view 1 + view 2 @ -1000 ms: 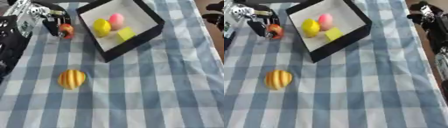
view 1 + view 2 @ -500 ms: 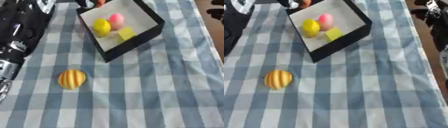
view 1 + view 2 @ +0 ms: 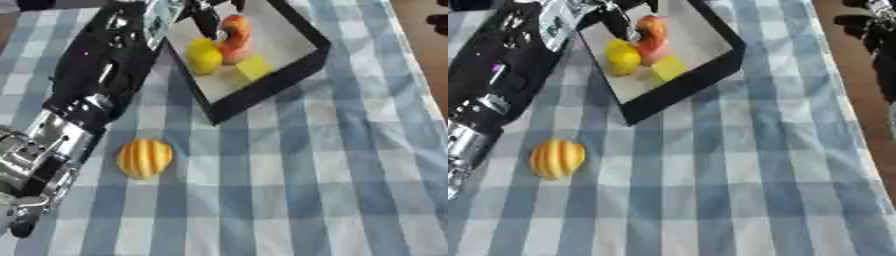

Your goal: Pick up objects on the table and place them in the box.

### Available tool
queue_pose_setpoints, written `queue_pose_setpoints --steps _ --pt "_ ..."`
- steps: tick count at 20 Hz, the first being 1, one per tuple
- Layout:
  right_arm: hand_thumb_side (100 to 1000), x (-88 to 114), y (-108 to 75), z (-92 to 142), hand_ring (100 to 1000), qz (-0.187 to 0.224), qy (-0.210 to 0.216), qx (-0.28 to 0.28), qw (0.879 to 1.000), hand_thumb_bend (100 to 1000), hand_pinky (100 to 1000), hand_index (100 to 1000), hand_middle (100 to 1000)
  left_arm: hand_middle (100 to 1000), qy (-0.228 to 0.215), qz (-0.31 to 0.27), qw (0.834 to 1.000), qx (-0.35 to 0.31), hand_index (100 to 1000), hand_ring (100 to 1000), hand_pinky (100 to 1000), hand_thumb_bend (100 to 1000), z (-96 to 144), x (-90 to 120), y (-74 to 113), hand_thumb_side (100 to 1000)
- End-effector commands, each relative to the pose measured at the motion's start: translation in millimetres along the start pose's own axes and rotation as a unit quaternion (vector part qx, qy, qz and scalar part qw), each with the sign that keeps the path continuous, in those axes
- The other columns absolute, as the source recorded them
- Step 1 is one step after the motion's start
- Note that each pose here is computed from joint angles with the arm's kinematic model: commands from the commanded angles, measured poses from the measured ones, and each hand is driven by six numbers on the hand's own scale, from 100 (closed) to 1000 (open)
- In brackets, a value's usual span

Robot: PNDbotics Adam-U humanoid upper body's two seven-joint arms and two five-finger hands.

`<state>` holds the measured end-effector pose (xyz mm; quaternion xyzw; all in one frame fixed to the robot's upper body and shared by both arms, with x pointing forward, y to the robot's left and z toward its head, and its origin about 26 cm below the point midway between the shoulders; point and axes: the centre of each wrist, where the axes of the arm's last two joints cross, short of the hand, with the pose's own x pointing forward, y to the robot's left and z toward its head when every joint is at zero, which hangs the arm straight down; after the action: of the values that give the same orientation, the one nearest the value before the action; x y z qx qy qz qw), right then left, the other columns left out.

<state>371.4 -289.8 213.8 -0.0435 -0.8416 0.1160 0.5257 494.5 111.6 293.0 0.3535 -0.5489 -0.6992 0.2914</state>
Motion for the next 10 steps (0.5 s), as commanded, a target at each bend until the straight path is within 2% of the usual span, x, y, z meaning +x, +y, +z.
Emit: queue_pose_setpoints --steps 1,2,3,7,10 --pt "753 9.9 -3.4 -3.8 790 0.008 -0.013 -0.002 1.0 100 920 767 811 768 0.011 -0.013 1.0 0.022 855 810 799 581 3.8 -4.1 10.4 249" --pt "753 9.7 -3.8 -3.6 790 0.008 -0.013 -0.003 1.0 100 919 767 811 779 0.014 -0.012 0.999 0.028 874 820 805 630 5.4 -5.5 12.1 300" --pt "753 9.3 -4.4 -3.2 790 0.009 -0.012 -0.004 1.0 100 919 767 811 780 0.018 -0.011 0.999 0.037 875 821 806 636 7.7 -7.3 14.9 302" --pt "754 7.6 -7.4 -1.2 790 0.014 -0.008 -0.007 1.0 100 919 766 811 773 0.013 -0.007 0.997 0.08 870 814 795 599 23.8 -14.3 32.9 291" --pt "756 6.1 -11.2 1.0 790 0.02 -0.005 -0.012 1.0 100 918 766 810 741 -0.02 0.017 0.994 0.107 845 780 749 580 45.4 -25.7 43.8 297"
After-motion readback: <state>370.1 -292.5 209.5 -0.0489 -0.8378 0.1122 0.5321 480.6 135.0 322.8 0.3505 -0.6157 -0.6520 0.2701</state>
